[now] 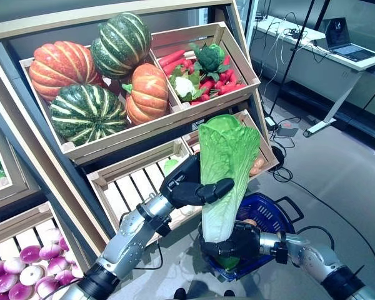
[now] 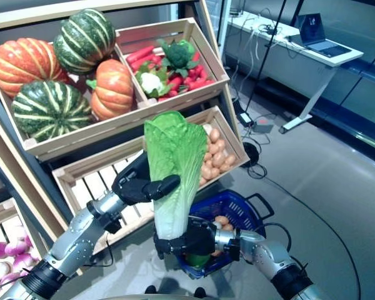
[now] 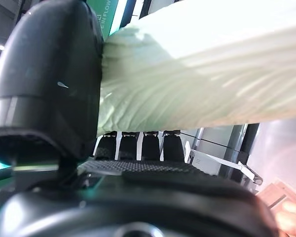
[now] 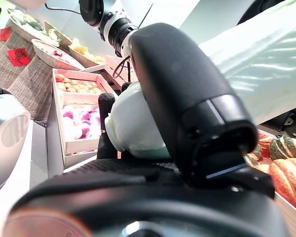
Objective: Put vegetables into the basket
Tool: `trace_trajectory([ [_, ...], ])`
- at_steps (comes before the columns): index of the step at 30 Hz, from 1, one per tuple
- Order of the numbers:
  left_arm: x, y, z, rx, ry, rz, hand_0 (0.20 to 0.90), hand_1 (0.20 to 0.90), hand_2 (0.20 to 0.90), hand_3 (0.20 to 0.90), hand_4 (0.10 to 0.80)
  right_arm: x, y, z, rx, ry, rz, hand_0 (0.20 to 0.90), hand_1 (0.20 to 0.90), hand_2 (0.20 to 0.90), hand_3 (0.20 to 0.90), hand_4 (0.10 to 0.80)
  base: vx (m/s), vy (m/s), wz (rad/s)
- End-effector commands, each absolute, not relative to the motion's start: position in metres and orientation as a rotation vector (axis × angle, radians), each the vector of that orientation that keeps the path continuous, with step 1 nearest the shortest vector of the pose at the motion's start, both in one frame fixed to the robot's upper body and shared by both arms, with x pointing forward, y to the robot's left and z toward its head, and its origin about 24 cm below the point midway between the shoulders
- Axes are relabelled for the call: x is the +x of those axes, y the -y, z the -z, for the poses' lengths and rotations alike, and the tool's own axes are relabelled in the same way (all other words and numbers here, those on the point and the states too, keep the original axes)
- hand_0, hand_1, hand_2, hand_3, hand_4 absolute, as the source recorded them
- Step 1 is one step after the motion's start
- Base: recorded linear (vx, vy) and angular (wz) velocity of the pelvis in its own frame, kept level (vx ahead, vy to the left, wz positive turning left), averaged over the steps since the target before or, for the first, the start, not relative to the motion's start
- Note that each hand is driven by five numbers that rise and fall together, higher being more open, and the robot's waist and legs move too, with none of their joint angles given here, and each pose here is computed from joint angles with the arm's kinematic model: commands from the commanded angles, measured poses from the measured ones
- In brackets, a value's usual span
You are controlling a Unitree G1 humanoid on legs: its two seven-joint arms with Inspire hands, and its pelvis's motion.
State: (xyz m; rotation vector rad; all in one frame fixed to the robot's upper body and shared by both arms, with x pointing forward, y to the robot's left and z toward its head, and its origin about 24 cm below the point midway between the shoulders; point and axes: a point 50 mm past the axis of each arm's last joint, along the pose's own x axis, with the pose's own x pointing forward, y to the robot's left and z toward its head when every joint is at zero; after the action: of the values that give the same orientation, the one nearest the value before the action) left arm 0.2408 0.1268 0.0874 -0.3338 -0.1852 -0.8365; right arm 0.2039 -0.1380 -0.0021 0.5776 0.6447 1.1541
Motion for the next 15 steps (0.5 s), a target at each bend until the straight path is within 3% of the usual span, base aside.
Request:
trace_trajectory([
  [1,0.246,-0.11,-0.113,-0.275,0.319,0.965,0.3,0.3,0.3,0.3,0.4,0.223,0.105,-0.053,0.83,-0.257,-1.257,0.3,0.3,0.3,0.3,0.4,0.0,0.0,0.0],
  [4,0.246,-0.112,-0.112,-0.263,0.31,0.958,0.3,0.3,0.3,0.3,0.4,0.226,0.108,-0.055,0.827,-0.232,-1.211,0.3,0.3,0.3,0.3,0.4,0.0,0.0,0.0],
  [5,0.246,-0.112,-0.111,-0.261,0.308,0.951,0.338,0.338,0.338,0.338,0.425,0.226,0.109,-0.055,0.823,-0.23,-1.199,0.3,0.3,0.3,0.3,0.4,0.0,0.0,0.0],
  [6,0.246,-0.113,-0.111,-0.26,0.307,0.944,0.446,0.446,0.446,0.446,0.497,0.227,0.11,-0.054,0.822,-0.228,-1.192,0.3,0.3,0.3,0.3,0.4,0.0,0.0,0.0],
  [7,0.247,-0.117,-0.111,-0.264,0.307,0.914,0.9,0.9,0.9,0.9,0.8,0.228,0.114,-0.054,0.82,-0.216,-1.161,0.3,0.3,0.3,0.3,0.4,0.0,0.0,0.0],
  [15,0.246,-0.138,-0.108,-0.263,0.308,0.801,0.9,0.9,0.9,0.9,0.8,0.236,0.141,-0.058,0.807,-0.108,-0.969,0.3,0.3,0.3,0.3,0.4,0.0,0.0,0.0],
])
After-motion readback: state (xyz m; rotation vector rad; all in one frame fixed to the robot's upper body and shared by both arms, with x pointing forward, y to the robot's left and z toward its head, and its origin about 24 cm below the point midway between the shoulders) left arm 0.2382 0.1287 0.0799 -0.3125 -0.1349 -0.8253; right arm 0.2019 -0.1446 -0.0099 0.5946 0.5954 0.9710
